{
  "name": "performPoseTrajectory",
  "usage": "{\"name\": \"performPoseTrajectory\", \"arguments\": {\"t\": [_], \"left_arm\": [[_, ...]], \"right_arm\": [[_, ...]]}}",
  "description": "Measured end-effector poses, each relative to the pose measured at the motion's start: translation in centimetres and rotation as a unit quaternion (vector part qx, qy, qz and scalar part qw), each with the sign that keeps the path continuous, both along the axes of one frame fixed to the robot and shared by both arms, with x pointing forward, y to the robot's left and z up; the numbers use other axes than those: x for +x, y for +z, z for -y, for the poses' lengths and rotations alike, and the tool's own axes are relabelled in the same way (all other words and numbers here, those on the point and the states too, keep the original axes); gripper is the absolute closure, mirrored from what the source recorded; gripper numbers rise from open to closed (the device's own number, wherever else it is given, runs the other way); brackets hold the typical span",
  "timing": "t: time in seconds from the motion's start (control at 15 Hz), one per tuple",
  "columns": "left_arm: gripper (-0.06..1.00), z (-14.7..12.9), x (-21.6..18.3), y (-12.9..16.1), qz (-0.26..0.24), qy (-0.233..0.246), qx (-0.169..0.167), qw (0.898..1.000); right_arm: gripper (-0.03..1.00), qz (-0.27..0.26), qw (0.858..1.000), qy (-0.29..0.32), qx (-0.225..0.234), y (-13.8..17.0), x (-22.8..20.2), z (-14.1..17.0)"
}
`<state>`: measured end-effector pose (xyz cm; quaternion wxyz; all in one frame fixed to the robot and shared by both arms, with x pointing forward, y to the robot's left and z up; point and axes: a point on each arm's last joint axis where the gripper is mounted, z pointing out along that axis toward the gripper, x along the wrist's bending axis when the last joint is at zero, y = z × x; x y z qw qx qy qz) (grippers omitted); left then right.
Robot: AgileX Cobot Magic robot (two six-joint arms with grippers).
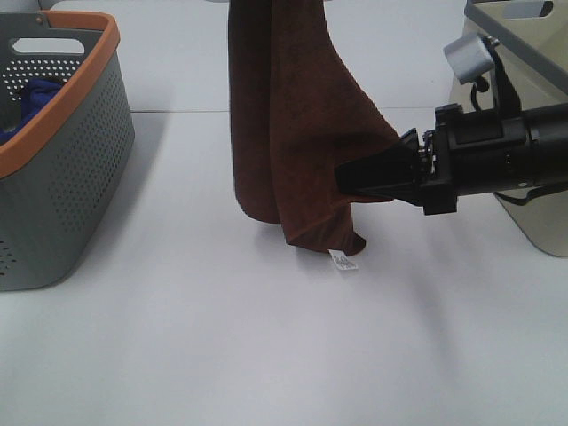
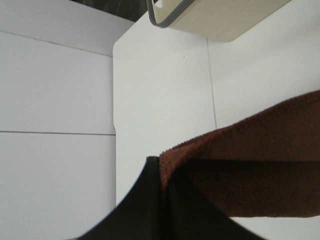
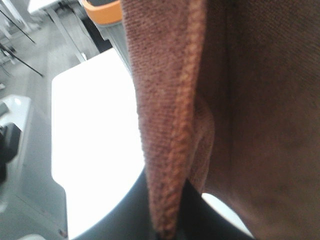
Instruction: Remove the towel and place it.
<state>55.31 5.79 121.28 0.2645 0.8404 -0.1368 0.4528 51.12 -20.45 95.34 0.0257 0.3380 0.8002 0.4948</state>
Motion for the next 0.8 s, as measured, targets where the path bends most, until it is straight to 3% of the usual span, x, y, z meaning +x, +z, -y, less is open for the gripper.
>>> {"name": "performPoseTrajectory", "arguments": {"t": [0.13, 0.4, 0.67, 0.8], "left_arm": [[0.94, -0.4, 0.2, -0.1, -0.023, 0.046, -0.017, 0.999], [0.94, -1.2, 0.2, -0.8, -0.090, 0.117, -0.033, 0.989], [0.94, -1.3, 1.3, -2.4, -0.142, 0.212, -0.085, 0.963], [0.94, -0.8, 3.2, -4.9, -0.149, 0.262, -0.075, 0.950]], "right_arm": [[0.97, 0.067, 0.995, -0.016, -0.073, 3.3, -1.1, 1.0], [0.97, 0.145, 0.975, -0.038, -0.161, 6.4, -1.8, 2.3], [0.97, 0.222, 0.941, -0.011, -0.257, 9.1, -0.7, 3.1], [0.97, 0.264, 0.915, -0.029, -0.303, 10.2, 0.7, 3.7]]}}
